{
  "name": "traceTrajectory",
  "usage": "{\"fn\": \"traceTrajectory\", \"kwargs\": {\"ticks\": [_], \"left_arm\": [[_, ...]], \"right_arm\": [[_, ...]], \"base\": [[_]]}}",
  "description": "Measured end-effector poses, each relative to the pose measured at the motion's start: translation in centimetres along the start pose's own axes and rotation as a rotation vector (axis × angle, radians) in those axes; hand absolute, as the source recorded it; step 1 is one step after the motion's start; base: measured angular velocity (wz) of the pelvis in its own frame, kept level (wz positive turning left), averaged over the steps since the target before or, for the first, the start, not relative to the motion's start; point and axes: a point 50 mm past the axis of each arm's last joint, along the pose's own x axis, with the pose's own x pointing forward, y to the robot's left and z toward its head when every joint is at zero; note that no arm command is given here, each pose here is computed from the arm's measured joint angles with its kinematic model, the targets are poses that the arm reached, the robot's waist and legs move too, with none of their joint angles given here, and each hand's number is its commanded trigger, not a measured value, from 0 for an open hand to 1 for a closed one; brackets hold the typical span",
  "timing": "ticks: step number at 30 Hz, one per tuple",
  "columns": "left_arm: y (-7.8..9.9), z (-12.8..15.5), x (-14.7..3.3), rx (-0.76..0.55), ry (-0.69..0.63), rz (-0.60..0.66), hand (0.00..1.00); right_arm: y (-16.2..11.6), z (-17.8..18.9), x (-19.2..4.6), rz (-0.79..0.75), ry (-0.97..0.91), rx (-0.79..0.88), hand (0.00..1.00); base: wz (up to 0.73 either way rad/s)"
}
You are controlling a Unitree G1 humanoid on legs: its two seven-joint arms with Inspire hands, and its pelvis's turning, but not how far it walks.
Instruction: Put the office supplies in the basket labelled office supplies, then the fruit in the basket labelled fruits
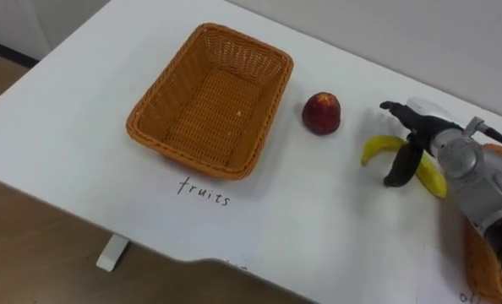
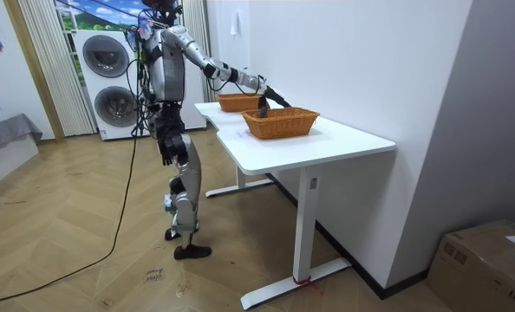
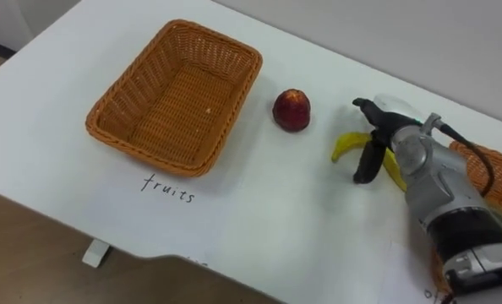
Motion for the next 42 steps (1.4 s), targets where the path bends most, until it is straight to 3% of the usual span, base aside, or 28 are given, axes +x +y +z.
{"fn": "traceTrajectory", "kwargs": {"ticks": [30,42], "left_arm": [[-0.8,0.8,0.1,0.036,0.0,-0.012,0.0],[-0.7,0.1,0.2,0.067,0.039,-0.026,0.0]], "right_arm": [[0.5,-1.7,0.7,0.033,0.104,-0.012,0.0],[0.7,-2.5,0.9,0.153,0.143,0.053,0.0]], "base": [[0.01],[0.03]]}}
